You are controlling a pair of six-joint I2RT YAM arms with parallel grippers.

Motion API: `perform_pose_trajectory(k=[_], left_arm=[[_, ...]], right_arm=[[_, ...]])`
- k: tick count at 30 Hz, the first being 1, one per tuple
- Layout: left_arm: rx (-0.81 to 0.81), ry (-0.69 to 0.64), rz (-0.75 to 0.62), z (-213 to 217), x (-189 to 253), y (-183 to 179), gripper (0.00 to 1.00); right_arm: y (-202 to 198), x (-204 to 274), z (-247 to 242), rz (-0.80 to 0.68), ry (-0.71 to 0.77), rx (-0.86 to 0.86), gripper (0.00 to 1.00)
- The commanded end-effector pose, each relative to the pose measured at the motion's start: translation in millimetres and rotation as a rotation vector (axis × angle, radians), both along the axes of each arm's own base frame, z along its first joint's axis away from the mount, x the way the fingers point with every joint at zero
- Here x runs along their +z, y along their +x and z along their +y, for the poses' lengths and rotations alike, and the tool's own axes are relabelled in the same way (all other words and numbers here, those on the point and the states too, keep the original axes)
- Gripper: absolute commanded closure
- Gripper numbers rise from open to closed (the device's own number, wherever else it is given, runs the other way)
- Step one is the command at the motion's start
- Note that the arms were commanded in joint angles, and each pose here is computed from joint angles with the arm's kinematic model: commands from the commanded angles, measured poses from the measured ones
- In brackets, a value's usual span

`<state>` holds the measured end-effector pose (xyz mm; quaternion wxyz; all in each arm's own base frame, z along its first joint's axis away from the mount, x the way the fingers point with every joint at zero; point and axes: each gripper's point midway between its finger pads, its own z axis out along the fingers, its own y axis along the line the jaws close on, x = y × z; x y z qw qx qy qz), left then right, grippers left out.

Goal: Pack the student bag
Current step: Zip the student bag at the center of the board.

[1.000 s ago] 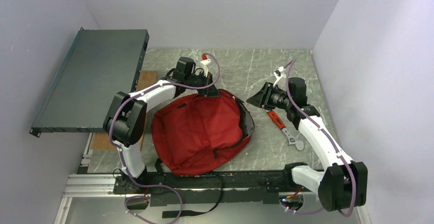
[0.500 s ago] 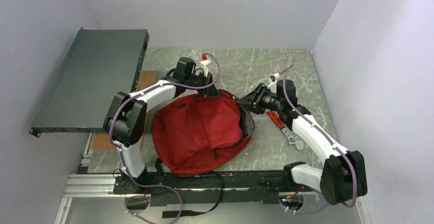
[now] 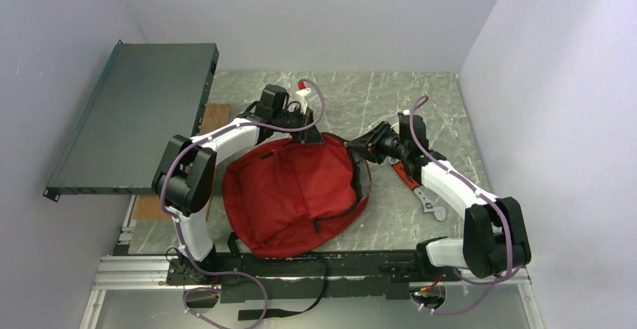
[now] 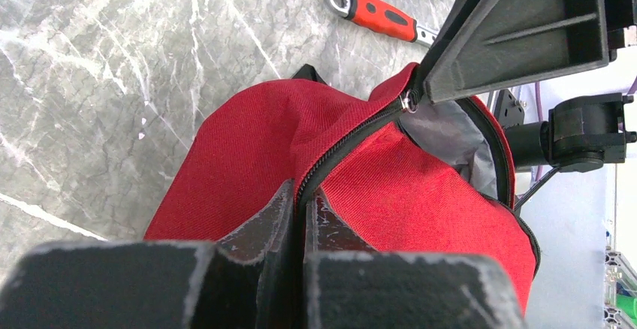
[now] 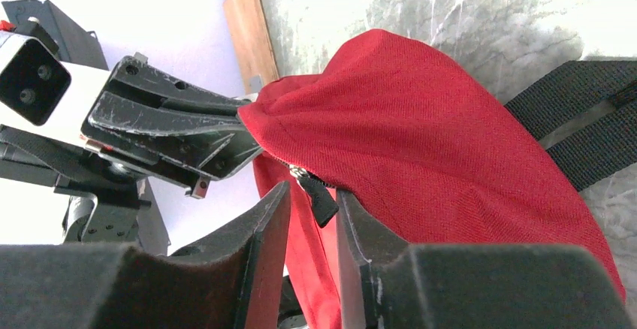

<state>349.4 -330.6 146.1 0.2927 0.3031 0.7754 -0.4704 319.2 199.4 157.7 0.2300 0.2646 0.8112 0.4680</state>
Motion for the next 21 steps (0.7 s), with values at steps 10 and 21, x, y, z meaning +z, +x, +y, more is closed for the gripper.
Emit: perform_pose_trajectory(k=[10, 21], left_arm=[[-0.068, -0.054, -0.074, -10.6, 34.9, -10.0, 1.00], [-0.047, -0.044, -0.083, -9.4, 37.0, -7.0, 1.00]], right_arm=[[27.2, 10.8, -4.0, -0.069, 0.006, -0.088, 0.78], [26.9, 13.2, -8.0, -0.157, -0.084, -0.049, 1.00]])
